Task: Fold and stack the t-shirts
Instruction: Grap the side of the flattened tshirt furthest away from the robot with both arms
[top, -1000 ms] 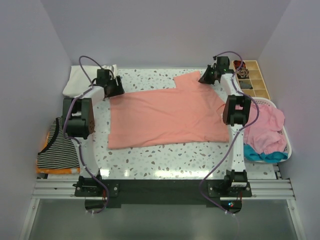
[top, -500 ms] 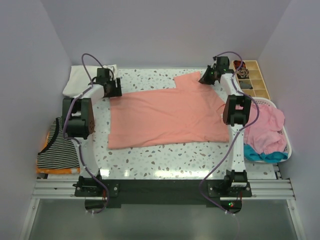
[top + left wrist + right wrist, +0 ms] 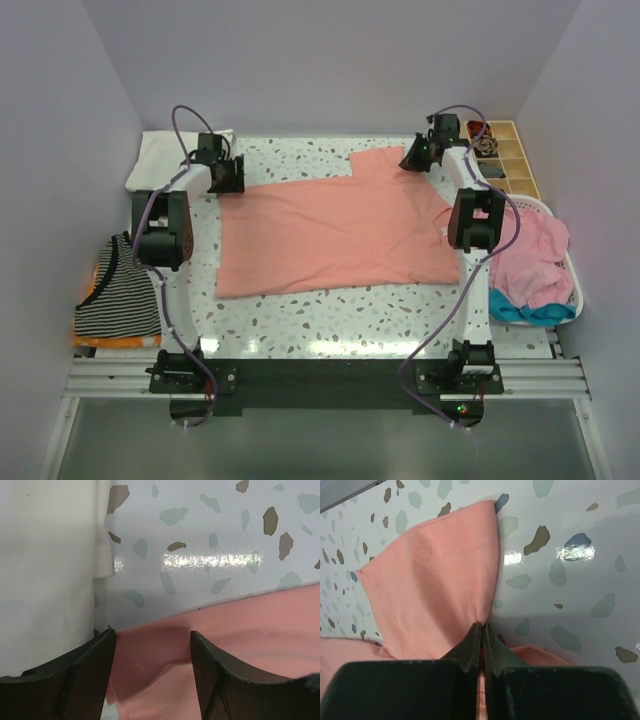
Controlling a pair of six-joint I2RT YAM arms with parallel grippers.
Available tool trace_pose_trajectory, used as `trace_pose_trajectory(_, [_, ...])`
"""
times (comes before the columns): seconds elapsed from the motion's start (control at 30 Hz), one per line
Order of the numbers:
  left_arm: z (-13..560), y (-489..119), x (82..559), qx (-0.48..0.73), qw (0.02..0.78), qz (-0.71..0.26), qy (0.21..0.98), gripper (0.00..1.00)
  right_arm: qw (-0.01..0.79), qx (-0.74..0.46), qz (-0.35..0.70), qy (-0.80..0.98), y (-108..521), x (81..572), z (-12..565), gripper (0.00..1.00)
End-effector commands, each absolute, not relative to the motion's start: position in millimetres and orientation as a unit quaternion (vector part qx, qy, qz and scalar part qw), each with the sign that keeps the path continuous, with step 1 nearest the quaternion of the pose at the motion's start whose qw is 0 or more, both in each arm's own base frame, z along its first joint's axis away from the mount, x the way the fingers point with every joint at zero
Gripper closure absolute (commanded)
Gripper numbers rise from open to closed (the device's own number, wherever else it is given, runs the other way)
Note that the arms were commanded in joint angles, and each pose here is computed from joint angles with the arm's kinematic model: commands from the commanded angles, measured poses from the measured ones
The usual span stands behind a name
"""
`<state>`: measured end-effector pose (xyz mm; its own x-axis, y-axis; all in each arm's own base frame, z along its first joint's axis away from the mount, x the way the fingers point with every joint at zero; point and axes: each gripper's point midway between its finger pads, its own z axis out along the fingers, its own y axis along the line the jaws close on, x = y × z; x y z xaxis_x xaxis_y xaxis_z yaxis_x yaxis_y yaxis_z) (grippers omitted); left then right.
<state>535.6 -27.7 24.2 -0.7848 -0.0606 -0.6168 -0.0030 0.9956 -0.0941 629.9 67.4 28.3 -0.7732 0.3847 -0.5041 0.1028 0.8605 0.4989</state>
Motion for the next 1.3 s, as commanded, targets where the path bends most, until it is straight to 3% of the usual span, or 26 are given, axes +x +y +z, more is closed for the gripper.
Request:
trace_pose_trajectory(0.0, [33.2, -29.8, 528.9, 0.028, 0.309, -0.049, 0.949, 0.3, 0.314, 0.131, 0.22, 0.914, 60.3, 623.8, 52.0, 1.0])
trace_pose_trajectory(0.27, [41.7, -52.1, 531.0, 0.067, 0.308, -0.117, 0.942, 0.29, 0.303, 0.13, 0.227, 0.917, 63.0, 620.9, 43.5, 1.0])
trace_pose_trajectory(0.53, [19.6, -49.6, 518.6, 0.097, 0.267, -0.115, 0.952, 0.38, 0.298, 0.131, 0.229, 0.917, 64.1, 619.9, 40.4, 1.0])
trace_pose_trajectory(0.73, [17.4, -44.4, 526.7, 0.082, 0.276, -0.1, 0.952, 0.53, 0.3, 0.129, 0.227, 0.917, 64.2, 619.6, 42.9, 1.0])
trace_pose_trajectory(1.0, [39.4, -44.1, 557.1, 0.066, 0.319, -0.105, 0.94, 1.0, 0.344, 0.121, 0.217, 0.906, 52.4, 625.7, 68.8, 1.0])
trace_pose_trajectory(1.27, [61.1, -48.7, 570.1, 0.061, 0.349, -0.117, 0.928, 1.0, 0.406, 0.091, 0.223, 0.882, 49.7, 624.3, 116.5, 1.0])
